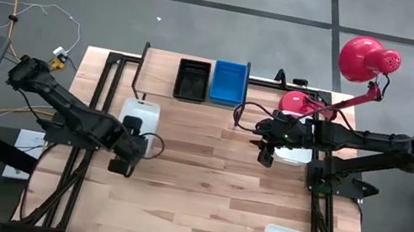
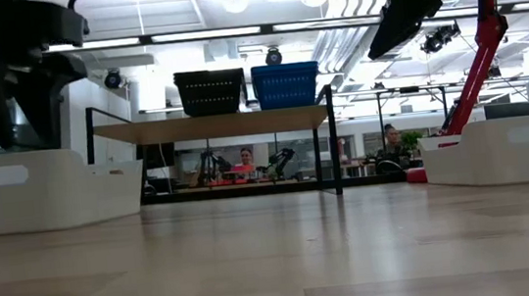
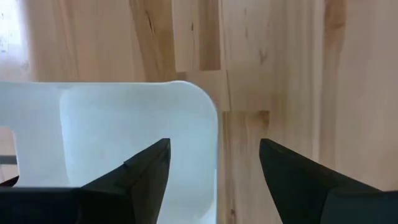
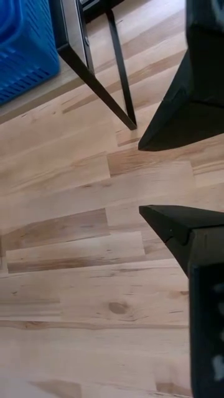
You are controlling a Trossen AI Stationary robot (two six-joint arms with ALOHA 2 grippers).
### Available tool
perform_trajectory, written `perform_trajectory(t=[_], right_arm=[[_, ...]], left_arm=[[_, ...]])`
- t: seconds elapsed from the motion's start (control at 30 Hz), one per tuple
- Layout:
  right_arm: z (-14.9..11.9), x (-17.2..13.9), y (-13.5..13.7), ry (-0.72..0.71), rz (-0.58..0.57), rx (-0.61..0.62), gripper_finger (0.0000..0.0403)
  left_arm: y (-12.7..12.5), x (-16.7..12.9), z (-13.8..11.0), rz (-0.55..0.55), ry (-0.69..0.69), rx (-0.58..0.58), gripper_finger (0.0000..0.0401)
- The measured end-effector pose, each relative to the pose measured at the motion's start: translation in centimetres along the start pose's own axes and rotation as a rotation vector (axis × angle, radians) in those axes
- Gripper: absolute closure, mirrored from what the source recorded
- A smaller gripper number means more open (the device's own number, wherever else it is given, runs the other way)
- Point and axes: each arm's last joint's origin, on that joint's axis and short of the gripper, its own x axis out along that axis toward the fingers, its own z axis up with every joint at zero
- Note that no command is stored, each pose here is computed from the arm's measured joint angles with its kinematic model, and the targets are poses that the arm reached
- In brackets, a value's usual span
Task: Stack baskets on shelf by color
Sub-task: Put the top left white bin on the shelf
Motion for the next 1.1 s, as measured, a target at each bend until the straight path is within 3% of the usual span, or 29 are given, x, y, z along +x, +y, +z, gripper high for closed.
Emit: perform_trajectory(t=[0.83,1.1], right_arm=[[0.0,0.0,0.0,0.001,0.000,-0.015,0.0263],[0.0,0.0,0.0,0.000,-0.001,-0.015,0.0263]], left_arm=[[-1.3,3.7,2.0,0.009,0.089,-0.048,0.0166],[-0.5,5.7,0.5,0.035,0.152,-0.130,0.0166]])
